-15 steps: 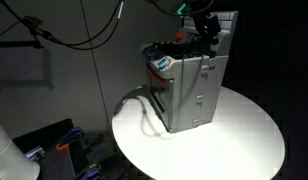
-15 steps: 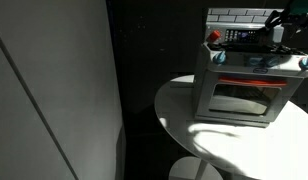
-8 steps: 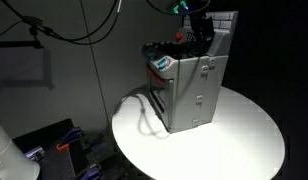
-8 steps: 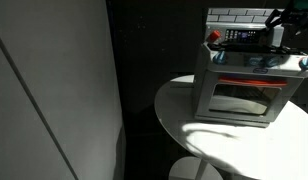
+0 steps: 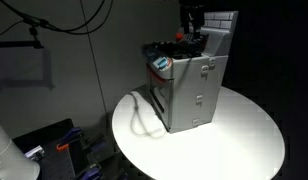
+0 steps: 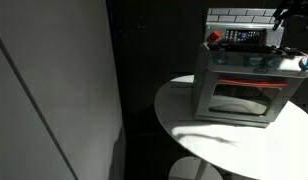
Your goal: Press a switch on the stove
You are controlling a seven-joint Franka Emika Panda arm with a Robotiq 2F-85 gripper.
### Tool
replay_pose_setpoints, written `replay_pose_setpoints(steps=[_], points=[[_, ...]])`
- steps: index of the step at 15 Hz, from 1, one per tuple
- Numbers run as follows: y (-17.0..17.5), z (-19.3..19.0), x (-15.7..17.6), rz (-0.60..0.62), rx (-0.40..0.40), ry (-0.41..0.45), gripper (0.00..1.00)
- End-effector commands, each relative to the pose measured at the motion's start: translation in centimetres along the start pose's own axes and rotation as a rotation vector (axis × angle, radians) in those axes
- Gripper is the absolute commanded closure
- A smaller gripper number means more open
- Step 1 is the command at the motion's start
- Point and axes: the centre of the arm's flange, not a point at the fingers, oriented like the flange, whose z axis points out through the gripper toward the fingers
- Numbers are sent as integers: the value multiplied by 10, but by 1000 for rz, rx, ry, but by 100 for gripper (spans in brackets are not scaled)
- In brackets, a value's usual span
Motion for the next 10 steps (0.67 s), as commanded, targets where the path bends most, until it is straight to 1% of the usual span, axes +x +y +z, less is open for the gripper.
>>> replay_pose_setpoints(steps=[1, 4, 6, 10], points=[[1, -29, -15, -75, 20, -82, 0], [3, -46, -32, -121, -2, -142, 0], [6, -58, -42, -139, -17, -166, 0], [17, -79, -61, -135, -35, -164, 0]])
